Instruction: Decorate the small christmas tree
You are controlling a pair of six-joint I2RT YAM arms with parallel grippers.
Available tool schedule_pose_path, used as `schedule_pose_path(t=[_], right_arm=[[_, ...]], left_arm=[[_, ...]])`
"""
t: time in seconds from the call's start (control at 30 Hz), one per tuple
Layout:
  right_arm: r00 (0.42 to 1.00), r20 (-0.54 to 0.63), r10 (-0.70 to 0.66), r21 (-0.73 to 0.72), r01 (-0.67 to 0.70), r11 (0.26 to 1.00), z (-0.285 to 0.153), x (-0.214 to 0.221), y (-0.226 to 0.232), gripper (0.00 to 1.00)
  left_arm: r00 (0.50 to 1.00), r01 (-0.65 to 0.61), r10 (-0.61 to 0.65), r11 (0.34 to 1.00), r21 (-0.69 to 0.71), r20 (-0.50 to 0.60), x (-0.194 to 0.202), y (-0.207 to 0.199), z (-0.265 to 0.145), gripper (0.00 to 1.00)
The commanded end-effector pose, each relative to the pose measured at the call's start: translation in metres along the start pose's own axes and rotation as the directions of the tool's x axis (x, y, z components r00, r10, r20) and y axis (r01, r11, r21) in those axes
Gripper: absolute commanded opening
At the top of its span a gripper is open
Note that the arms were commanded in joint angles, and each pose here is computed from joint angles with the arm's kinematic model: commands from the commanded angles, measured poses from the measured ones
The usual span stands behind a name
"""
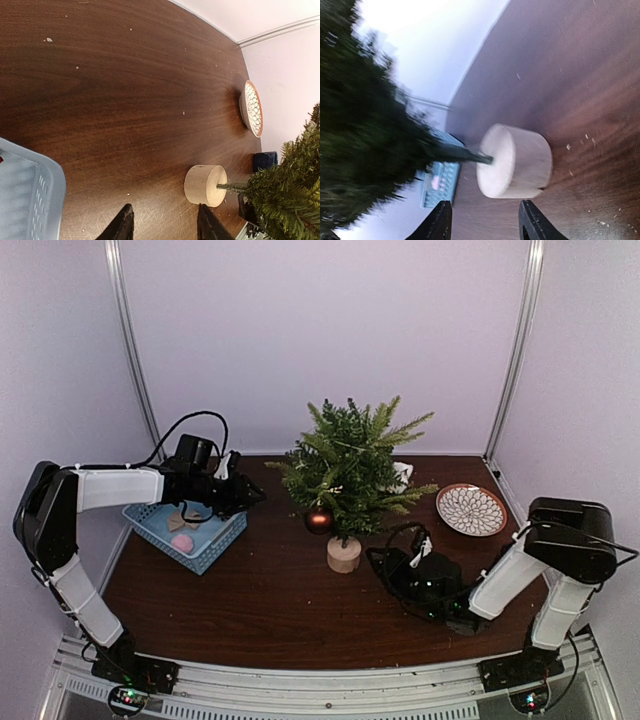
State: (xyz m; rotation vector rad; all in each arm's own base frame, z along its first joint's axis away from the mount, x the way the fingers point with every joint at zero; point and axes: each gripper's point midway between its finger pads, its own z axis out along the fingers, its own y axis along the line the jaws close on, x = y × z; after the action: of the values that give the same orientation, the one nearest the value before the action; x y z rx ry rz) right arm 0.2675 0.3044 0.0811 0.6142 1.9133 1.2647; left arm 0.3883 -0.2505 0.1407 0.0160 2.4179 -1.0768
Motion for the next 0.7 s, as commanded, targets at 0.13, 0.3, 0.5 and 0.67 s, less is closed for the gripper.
schedule_pose_path(t=[0.13,0.3,0.5,0.67], right_arm=[[0.987,0.133,-0.088,0.004,0.088,0.996,-0.042,-0.038,0.019,0.50],[0.982,0.088,-0.169,-0.016,0.171,0.985,-0.044,-0.016,0.041,0.47],[0.983,0.127,-0.132,-0.060,0.141,0.988,-0.034,0.001,0.035,0.43],[0.982,0.125,-0.140,-0.072,0.149,0.986,-0.017,0.017,0.035,0.43]], left_arm=[[0.998,-0.041,0.039,0.998,0.039,0.042,-0.016,-0.012,-0.005,0.43],[0.998,-0.045,0.043,0.998,0.037,0.045,-0.016,-0.012,-0.006,0.43],[0.998,-0.045,0.043,0.998,0.032,0.047,-0.014,-0.009,-0.008,0.43],[0.998,-0.050,0.049,0.998,0.029,0.038,-0.011,-0.007,-0.009,0.43]])
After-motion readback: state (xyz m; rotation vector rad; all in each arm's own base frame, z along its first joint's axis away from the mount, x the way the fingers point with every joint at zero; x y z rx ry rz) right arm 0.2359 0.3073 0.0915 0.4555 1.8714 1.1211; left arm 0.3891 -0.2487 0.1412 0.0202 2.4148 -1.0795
